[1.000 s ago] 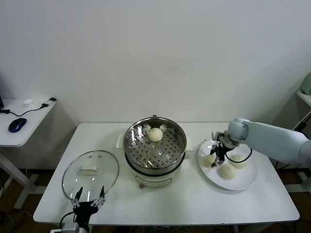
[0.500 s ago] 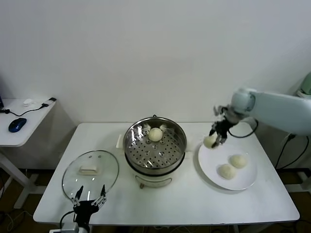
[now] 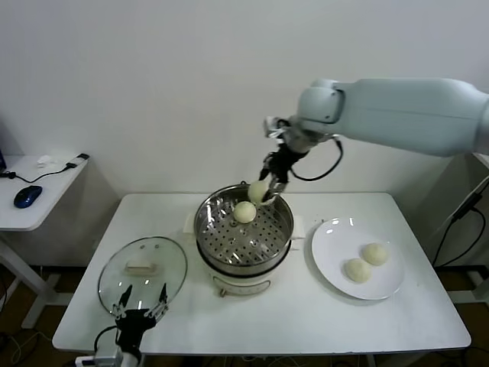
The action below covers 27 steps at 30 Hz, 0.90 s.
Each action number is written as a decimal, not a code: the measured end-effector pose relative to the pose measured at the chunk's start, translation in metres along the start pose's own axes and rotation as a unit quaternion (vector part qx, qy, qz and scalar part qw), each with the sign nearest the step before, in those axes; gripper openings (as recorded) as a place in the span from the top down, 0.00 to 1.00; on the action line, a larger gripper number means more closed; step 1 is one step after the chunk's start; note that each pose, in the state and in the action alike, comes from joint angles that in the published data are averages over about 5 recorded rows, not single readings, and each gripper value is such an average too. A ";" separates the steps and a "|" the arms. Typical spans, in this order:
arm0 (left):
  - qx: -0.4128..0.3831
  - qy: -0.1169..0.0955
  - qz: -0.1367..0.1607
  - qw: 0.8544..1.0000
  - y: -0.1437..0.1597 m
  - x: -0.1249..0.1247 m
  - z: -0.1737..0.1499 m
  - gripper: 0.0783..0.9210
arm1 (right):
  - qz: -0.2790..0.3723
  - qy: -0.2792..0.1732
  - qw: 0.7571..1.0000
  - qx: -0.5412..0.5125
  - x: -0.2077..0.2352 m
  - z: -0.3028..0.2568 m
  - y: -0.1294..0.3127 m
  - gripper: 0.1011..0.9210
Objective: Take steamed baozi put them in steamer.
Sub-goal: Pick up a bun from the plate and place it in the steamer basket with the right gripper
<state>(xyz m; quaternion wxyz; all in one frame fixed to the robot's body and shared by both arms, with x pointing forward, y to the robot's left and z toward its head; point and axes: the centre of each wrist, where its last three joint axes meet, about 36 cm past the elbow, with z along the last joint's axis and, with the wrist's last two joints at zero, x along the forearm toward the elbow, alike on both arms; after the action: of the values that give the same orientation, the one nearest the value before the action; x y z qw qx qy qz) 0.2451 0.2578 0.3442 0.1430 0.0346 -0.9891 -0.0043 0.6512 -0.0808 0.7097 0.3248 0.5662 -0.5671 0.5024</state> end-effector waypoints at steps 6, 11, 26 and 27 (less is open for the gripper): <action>-0.001 0.001 0.001 1.000 0.000 0.003 0.000 0.12 | 0.001 0.021 1.000 0.005 -0.059 -0.038 0.009 0.37; -0.001 0.002 0.002 1.000 -0.001 0.005 0.000 0.12 | 0.007 0.033 0.999 0.002 -0.100 -0.052 0.016 0.37; 0.000 0.000 0.000 1.000 -0.002 0.006 -0.002 0.12 | 0.018 0.023 1.000 -0.004 -0.141 -0.059 0.020 0.13; 0.000 0.000 0.000 1.000 -0.002 0.006 -0.002 0.12 | 0.018 0.021 1.000 -0.001 -0.138 -0.057 0.019 0.13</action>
<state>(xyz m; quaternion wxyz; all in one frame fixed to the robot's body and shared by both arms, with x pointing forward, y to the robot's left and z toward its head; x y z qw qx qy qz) 0.2396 0.2558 0.3479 0.1434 0.0349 -0.9890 -0.0044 0.6419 0.0136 0.5928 0.3285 0.5450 -0.5705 0.5193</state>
